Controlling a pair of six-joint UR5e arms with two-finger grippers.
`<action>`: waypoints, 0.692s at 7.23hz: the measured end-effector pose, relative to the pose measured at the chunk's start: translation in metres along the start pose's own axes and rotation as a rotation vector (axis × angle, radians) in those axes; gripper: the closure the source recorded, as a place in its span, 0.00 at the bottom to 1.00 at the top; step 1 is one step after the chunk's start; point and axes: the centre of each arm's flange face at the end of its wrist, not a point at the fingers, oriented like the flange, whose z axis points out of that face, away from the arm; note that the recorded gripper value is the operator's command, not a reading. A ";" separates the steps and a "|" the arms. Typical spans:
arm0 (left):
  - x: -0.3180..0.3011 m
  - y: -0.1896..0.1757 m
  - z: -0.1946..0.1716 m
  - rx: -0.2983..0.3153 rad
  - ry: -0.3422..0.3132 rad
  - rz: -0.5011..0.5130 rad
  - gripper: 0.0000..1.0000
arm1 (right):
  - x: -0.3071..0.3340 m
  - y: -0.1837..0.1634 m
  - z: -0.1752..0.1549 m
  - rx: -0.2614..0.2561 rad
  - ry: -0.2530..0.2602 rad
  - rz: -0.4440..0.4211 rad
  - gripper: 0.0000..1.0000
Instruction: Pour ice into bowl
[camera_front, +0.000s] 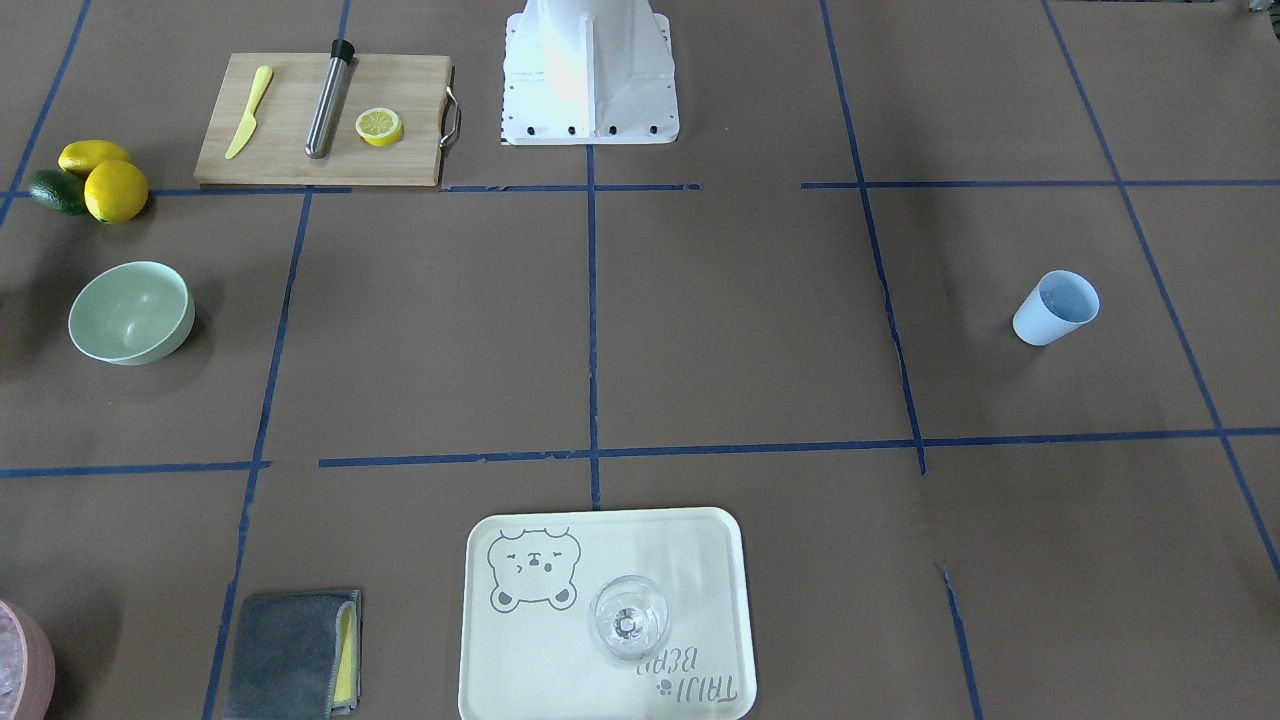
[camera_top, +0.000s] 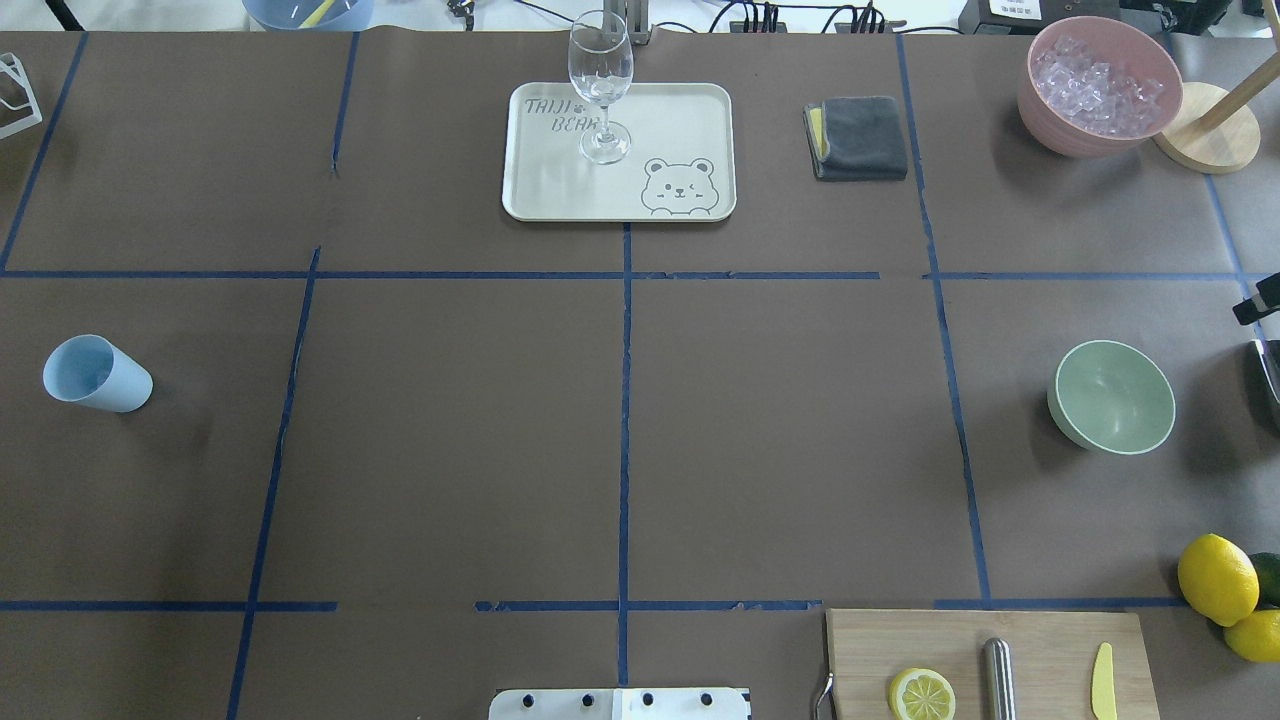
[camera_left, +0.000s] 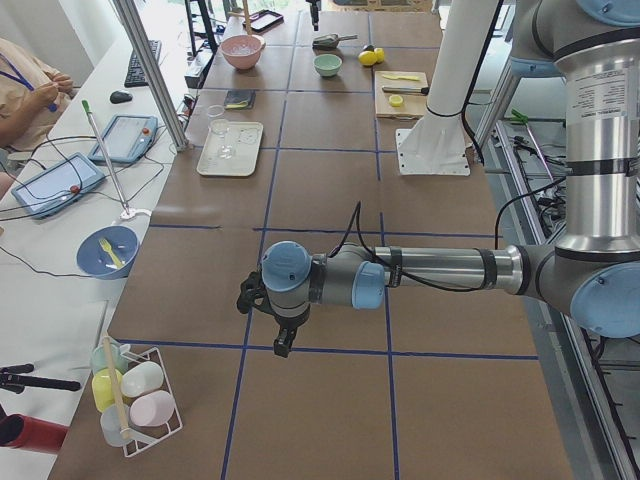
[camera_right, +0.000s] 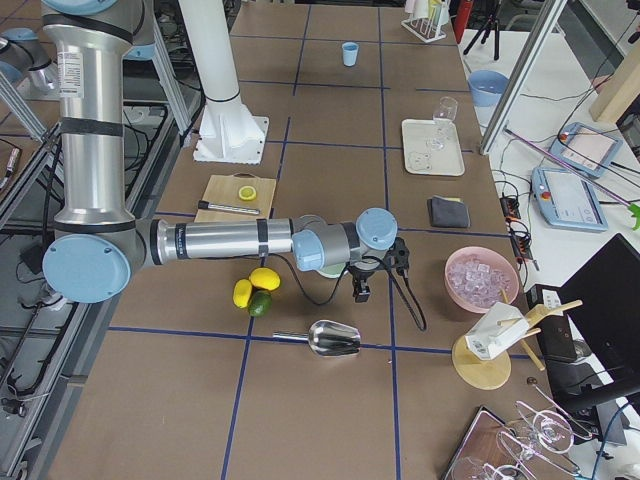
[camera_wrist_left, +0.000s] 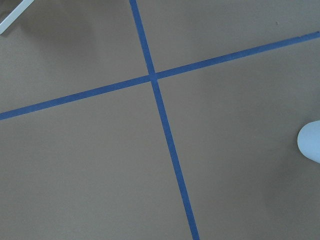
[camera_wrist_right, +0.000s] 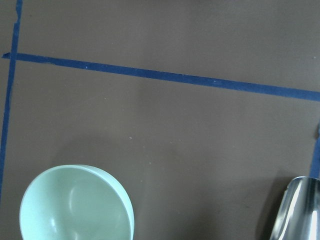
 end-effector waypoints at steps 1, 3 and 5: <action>0.001 0.000 -0.001 0.002 0.001 0.002 0.00 | -0.019 0.010 0.019 0.037 -0.008 0.052 0.00; 0.003 -0.002 -0.002 0.007 0.003 0.008 0.00 | -0.051 0.026 0.059 0.078 0.010 0.156 0.01; 0.005 -0.003 -0.004 0.011 0.006 0.013 0.00 | -0.056 0.039 0.079 0.078 0.036 0.175 0.15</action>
